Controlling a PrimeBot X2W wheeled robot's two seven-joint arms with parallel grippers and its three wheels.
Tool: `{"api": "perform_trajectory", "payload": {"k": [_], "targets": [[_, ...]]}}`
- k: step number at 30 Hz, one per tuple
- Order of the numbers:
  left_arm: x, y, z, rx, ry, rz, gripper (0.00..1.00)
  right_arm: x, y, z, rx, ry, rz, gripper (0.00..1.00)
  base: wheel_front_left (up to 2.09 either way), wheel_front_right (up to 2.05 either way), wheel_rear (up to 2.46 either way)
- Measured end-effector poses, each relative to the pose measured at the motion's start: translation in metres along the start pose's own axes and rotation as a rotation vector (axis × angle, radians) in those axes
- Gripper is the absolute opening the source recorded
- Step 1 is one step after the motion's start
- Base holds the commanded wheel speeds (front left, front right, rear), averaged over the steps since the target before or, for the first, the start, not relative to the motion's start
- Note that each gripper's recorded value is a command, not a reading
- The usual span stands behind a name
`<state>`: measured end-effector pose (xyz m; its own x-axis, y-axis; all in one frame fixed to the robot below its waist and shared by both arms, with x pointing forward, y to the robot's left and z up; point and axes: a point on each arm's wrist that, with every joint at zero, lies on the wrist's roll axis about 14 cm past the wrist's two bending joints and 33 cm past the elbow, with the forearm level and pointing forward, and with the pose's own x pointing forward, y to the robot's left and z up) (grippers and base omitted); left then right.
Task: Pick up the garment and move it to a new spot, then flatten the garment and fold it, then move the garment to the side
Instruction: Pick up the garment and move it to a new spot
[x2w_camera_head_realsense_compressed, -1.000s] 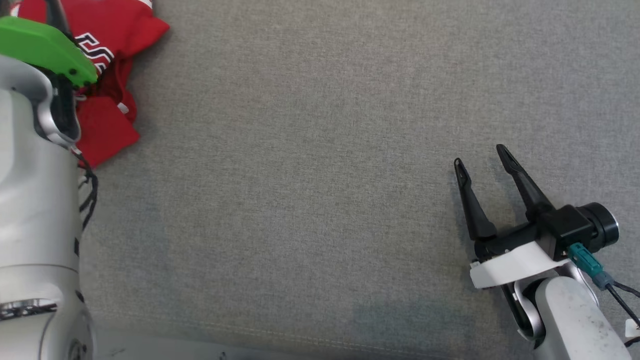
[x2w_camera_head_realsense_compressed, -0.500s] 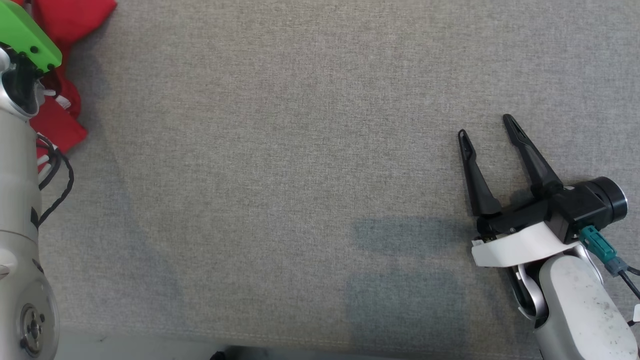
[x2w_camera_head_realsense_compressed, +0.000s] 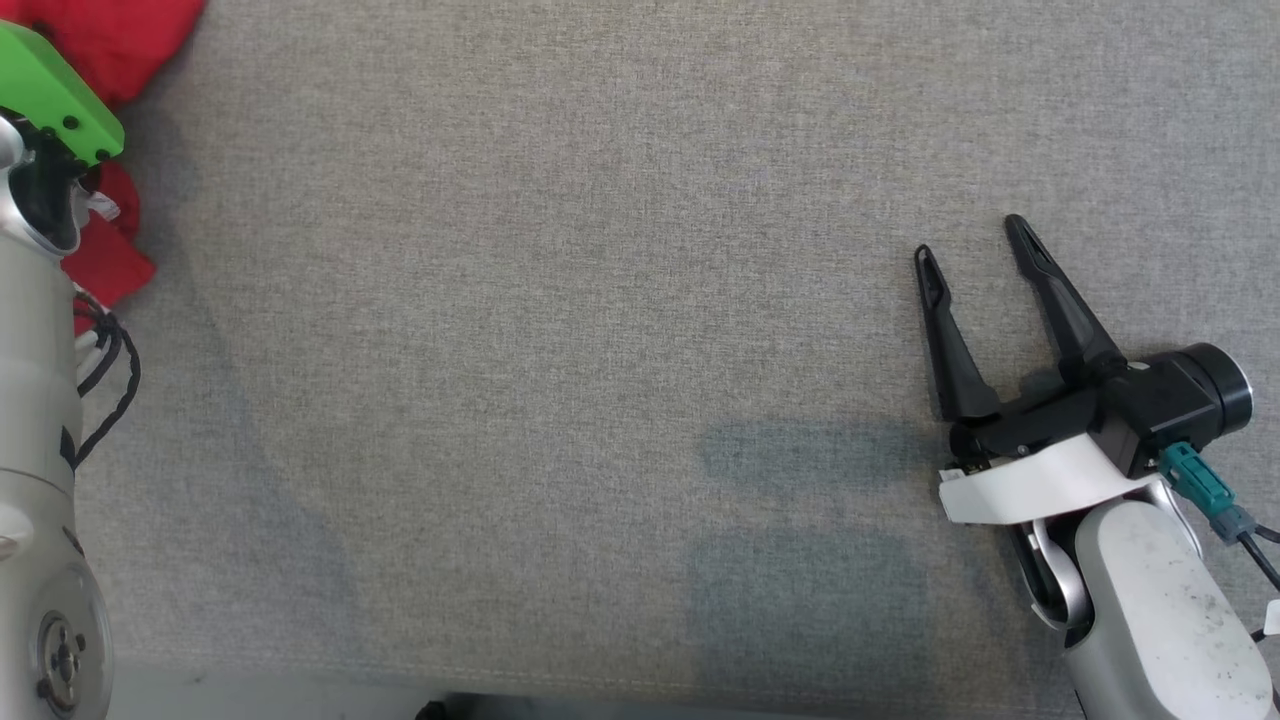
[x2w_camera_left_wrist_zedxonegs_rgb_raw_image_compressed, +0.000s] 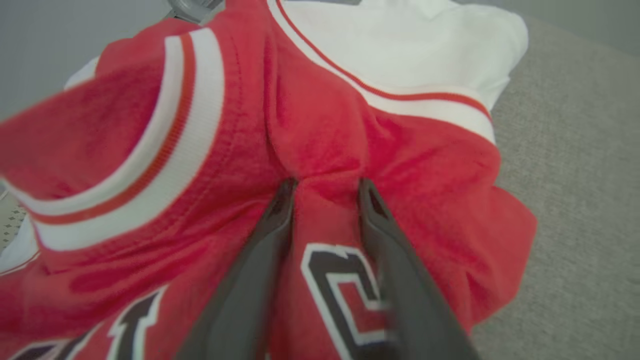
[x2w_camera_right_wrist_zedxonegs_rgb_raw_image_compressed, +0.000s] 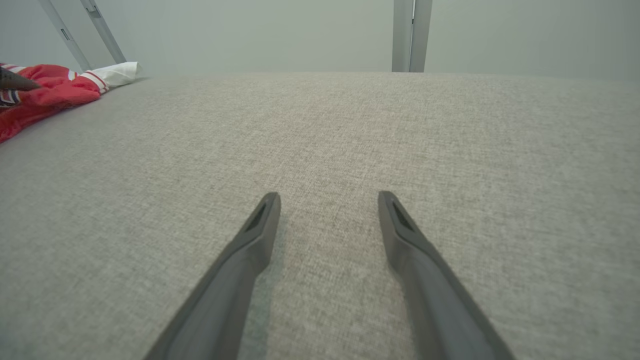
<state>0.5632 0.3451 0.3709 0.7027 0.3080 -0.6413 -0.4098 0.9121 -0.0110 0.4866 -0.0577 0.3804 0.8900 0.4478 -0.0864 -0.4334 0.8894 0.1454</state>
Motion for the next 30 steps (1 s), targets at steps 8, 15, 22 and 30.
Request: {"api": "perform_trajectory", "payload": {"k": [8, 15, 22, 30], "targets": [[-0.017, 0.002, 0.045, -0.041, -0.239, -0.020, 0.00, -0.002, 0.005, 0.007, -0.004, -0.004, 0.006, 1.00, 0.00, 0.00, 0.00], [-0.051, 0.004, 0.098, -0.090, -0.461, -0.069, 0.00, -0.008, 0.017, 0.022, 0.002, -0.026, 0.015, 1.00, 0.00, 0.00, 0.00], [-0.099, 0.004, 0.157, -0.133, -0.656, -0.135, 0.00, -0.017, 0.031, 0.047, 0.006, -0.071, 0.021, 1.00, 0.00, 0.00, 0.00], [-0.174, -0.029, 0.227, -0.127, -0.856, -0.279, 0.00, -0.037, 0.038, 0.082, 0.003, -0.140, -0.007, 1.00, 0.00, 0.00, 0.00]]}}
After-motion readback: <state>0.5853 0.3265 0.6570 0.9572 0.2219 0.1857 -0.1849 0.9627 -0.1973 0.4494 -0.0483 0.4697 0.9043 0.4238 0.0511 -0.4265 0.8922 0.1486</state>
